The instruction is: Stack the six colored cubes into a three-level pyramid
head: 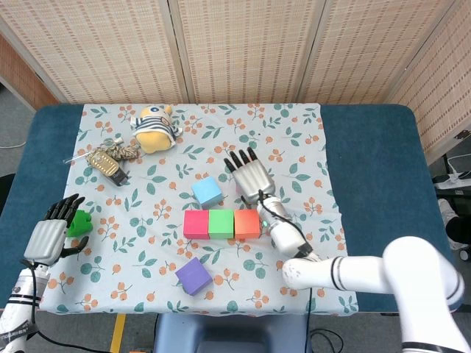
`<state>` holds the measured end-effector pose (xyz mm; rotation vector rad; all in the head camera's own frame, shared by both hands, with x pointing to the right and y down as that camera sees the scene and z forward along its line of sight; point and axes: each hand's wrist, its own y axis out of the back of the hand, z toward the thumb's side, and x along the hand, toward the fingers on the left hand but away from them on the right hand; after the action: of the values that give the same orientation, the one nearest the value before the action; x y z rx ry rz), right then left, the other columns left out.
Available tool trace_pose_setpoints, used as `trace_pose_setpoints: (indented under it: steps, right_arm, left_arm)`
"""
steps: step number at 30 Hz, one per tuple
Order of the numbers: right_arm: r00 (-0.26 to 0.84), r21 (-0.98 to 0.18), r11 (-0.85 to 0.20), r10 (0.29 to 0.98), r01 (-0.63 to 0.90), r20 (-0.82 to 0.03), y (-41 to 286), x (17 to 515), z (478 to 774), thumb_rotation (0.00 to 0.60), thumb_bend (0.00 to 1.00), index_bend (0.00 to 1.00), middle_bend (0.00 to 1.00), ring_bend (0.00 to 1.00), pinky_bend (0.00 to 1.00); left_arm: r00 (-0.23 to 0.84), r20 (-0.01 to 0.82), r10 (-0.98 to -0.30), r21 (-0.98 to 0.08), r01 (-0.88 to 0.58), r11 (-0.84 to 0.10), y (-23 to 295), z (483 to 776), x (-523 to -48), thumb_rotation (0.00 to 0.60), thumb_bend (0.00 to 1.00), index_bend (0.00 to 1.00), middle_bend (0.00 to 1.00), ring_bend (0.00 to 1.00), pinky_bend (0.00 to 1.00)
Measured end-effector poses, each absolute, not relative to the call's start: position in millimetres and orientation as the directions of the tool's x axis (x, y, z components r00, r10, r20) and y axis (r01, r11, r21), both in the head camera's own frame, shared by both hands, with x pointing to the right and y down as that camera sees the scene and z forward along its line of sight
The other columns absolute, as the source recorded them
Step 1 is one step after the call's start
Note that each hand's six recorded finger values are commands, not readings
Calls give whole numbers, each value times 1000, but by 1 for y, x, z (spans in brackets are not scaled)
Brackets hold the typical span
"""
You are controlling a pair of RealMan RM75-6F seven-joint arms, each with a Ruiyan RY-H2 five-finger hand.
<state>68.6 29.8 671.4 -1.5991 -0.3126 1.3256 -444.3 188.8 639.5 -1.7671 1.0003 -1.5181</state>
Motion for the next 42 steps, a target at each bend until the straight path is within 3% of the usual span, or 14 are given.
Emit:
trace_pose_setpoints:
  steps: [12, 15, 21, 26, 29, 34, 42]
  right_arm:
    - [386, -757, -491, 658, -431, -646, 36, 4, 719, 517, 171, 26, 0, 0, 42]
    - [385, -751, -501, 651, -430, -654, 37, -5, 725, 518, 160, 123, 0, 0, 42]
    - [372, -743, -523, 647, -417, -665, 38, -14, 735, 519, 191, 447, 6, 0, 42]
    - [379, -767, -524, 668, -371, -640, 36, -20, 733, 598, 268, 649, 107, 0, 102]
    - [379, -794, -504, 699, -341, -606, 31, -21, 727, 600, 290, 724, 168, 0, 148]
    - [368, -836, -465, 752, -291, -547, 22, -18, 714, 600, 294, 742, 196, 0, 169]
    - [416, -849, -482, 741, -218, -528, 13, -7, 687, 600, 366, 657, 195, 0, 171]
  left_arm:
    - [9, 525, -851, -839, -163, -519, 183, 639, -458, 600, 348, 0, 0, 0, 110]
    - [2, 525, -851, -839, -163, -519, 183, 639, -460, 600, 348, 0, 0, 0, 110]
    - [-13, 522, -853, -842, -163, -514, 180, 638, -464, 600, 349, 0, 0, 0, 110]
    - [-15, 521, -853, -844, -161, -512, 181, 637, -465, 600, 348, 0, 0, 0, 110]
    - [-13, 521, -853, -844, -159, -513, 181, 636, -465, 600, 349, 0, 0, 0, 110]
    - [-9, 523, -852, -843, -156, -515, 182, 637, -463, 600, 348, 0, 0, 0, 109]
    - [-3, 529, -849, -840, -145, -523, 183, 639, -460, 600, 348, 0, 0, 0, 110]
